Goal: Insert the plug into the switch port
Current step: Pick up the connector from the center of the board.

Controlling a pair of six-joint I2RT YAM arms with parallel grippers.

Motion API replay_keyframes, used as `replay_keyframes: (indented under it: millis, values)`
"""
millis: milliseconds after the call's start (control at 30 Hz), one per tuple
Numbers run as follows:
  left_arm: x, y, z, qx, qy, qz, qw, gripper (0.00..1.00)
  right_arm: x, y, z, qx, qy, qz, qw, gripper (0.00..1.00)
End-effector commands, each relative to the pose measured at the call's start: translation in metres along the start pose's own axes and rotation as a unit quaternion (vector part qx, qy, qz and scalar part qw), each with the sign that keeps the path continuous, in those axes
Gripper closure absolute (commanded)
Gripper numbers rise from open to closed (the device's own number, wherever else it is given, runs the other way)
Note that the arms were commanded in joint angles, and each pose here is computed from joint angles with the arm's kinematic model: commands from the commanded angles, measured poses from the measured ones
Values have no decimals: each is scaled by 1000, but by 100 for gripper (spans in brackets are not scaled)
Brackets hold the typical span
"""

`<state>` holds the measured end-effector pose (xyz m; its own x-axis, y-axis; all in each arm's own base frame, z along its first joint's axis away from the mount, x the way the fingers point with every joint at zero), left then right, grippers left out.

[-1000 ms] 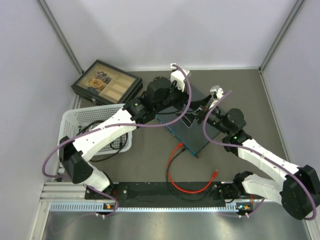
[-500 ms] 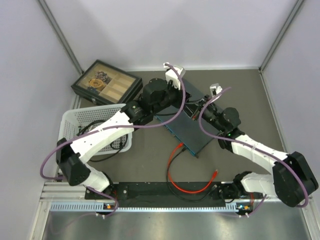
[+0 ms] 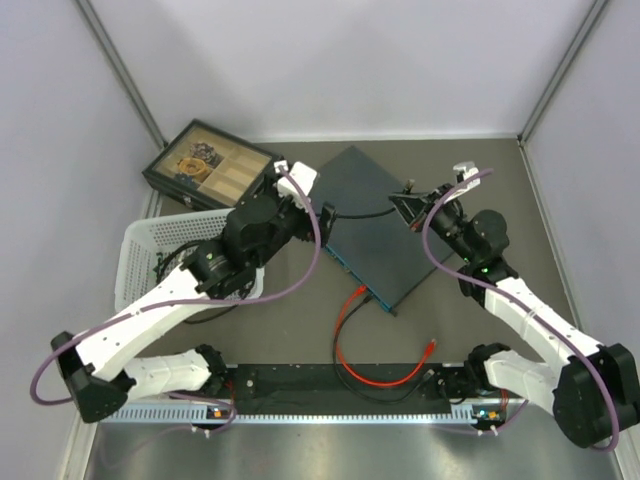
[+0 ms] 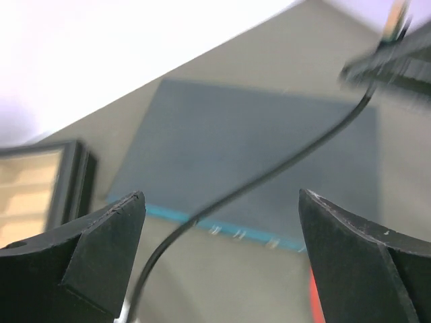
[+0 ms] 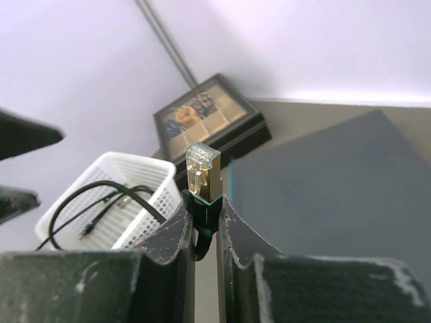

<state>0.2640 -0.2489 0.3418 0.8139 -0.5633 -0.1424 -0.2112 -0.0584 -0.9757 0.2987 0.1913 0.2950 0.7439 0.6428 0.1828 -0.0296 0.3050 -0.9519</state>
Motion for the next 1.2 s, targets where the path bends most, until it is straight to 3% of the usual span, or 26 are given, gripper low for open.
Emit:
replay_keyframes:
  millis: [0,133,233,467,600,700,733,800,833,1000,1167]
  values:
    - [-29,43,29,67,-37,69,995,1,1,-21,-8,-20,16,-4,1000,100]
    - [-59,69,37,53,-31,96,993,1,1,-20,-11,-20,17,-1,1000,100]
    - [-74,81,71,48,-133,99,985,1,2,-20,-12,-19,13,-1,1000,100]
    - [-96,100,106,45,-252,132,958,5,2,-21,-15,-21,17,-1,1000,100]
    - [-92,112,108,35,-270,147,951,24,1,-22,-16,-22,20,-2,1000,100]
    - [-90,122,112,35,-294,163,941,48,0,-27,-16,-24,22,-6,999,100]
    - [-91,123,115,32,-306,162,938,57,-1,-27,-16,-26,22,-6,999,100]
    - [-92,124,118,36,-323,168,931,86,-3,-30,-18,-29,26,-7,999,100]
    - [-92,115,118,36,-326,160,931,99,-4,-31,-18,-32,26,-8,999,100]
    - [-111,47,131,86,-378,100,916,100,-5,-22,-17,-30,18,3,999,100]
    - [-139,-61,134,123,-421,10,899,100,-7,-9,-15,-14,7,19,1000,100]
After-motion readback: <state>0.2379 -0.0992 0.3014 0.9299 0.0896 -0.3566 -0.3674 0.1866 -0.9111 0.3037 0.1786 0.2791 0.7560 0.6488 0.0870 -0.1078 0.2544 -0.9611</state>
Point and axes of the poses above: each gripper's point midway between its finger pads, its own x axis out along the fingers, its own z axis along the line the jaws close on, y = z × x, the point moved 2 cm from there along -x, back along the fingers, and after that the axes turned 12 degrees about -x, right-handed, at the moved point
